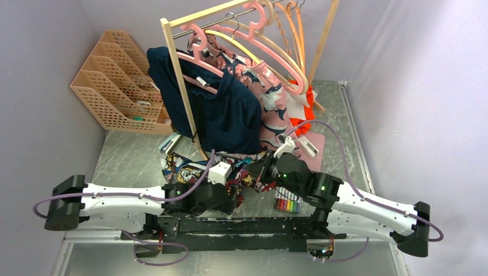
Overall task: Place the shorts on the hanger
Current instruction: Adjust the shorts at the center of the board.
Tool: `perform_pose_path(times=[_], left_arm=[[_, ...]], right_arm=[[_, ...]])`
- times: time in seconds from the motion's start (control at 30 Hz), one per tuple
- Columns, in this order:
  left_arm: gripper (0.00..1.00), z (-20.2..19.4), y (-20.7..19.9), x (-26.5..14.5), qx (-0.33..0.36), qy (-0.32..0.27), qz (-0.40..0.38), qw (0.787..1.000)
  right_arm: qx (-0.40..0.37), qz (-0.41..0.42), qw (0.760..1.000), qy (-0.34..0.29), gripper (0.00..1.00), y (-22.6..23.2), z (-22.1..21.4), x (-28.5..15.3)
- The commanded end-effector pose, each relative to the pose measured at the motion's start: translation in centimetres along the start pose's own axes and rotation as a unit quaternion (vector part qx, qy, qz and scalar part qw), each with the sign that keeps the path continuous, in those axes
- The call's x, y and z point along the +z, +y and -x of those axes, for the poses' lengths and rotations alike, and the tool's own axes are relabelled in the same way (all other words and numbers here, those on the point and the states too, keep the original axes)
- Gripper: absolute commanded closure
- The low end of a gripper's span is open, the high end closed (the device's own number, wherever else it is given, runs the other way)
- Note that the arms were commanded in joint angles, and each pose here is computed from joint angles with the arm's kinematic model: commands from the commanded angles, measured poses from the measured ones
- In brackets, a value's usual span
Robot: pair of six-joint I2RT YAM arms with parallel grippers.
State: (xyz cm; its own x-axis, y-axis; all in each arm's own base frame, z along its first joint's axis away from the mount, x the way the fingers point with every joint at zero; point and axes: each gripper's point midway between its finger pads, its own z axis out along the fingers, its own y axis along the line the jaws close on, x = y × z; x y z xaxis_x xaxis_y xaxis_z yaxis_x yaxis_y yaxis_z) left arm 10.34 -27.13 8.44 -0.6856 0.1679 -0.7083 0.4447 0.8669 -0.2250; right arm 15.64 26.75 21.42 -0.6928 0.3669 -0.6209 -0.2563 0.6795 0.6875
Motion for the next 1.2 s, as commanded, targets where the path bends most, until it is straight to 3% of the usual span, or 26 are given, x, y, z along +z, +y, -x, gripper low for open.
perform_pose_path(times=[0.0, 0.17, 0.3, 0.43, 0.57, 0.77, 0.93, 1.03, 1.17], left_arm=[[0.01, 0.1, -0.7, -0.7, -0.005, -0.004, -0.027, 1.0], [0.0, -3.1, 0.3, 0.6, 0.012, 0.051, 0.014, 0.999], [0.1, -4.6, 1.8, 1.3, 0.01, 0.068, 0.067, 0.995], [0.48, -3.9, 3.9, 0.4, -0.008, 0.05, 0.12, 0.992], [0.91, 0.2, 4.5, -2.7, -0.046, -0.017, 0.111, 0.993], [0.93, 7.9, 5.0, -9.4, -0.094, -0.118, 0.065, 0.986], [0.93, 10.8, 7.0, -13.0, -0.127, -0.162, 0.068, 0.976], [0.93, 11.6, 8.6, -14.3, -0.136, -0.182, 0.087, 0.97], [0.93, 13.2, 8.8, -15.5, -0.123, -0.2, 0.091, 0.968]], right_arm=[[0.027, 0.002, 0.999, -0.028, 1.0, 0.2, 1.0, 0.4], [0.041, 0.007, 0.999, -0.029, 1.0, 0.6, 0.9, 1.0], [0.045, 0.011, 0.998, -0.032, 1.0, 1.0, 1.2, 1.0], [0.033, 0.003, 0.999, -0.029, 1.0, 0.7, 1.2, 0.5], [0.013, -0.017, 0.999, -0.026, 1.0, -0.7, 1.1, -0.4], [-0.058, -0.033, 0.998, 0.008, 1.0, -2.7, -0.3, -1.3], [-0.1, -0.077, 0.99, 0.059, 0.98, -5.6, -2.9, -0.8], [-0.098, -0.066, 0.99, 0.079, 0.84, -6.5, -4.8, -0.2], [-0.103, -0.025, 0.991, 0.081, 0.52, -5.2, -5.1, 0.4]])
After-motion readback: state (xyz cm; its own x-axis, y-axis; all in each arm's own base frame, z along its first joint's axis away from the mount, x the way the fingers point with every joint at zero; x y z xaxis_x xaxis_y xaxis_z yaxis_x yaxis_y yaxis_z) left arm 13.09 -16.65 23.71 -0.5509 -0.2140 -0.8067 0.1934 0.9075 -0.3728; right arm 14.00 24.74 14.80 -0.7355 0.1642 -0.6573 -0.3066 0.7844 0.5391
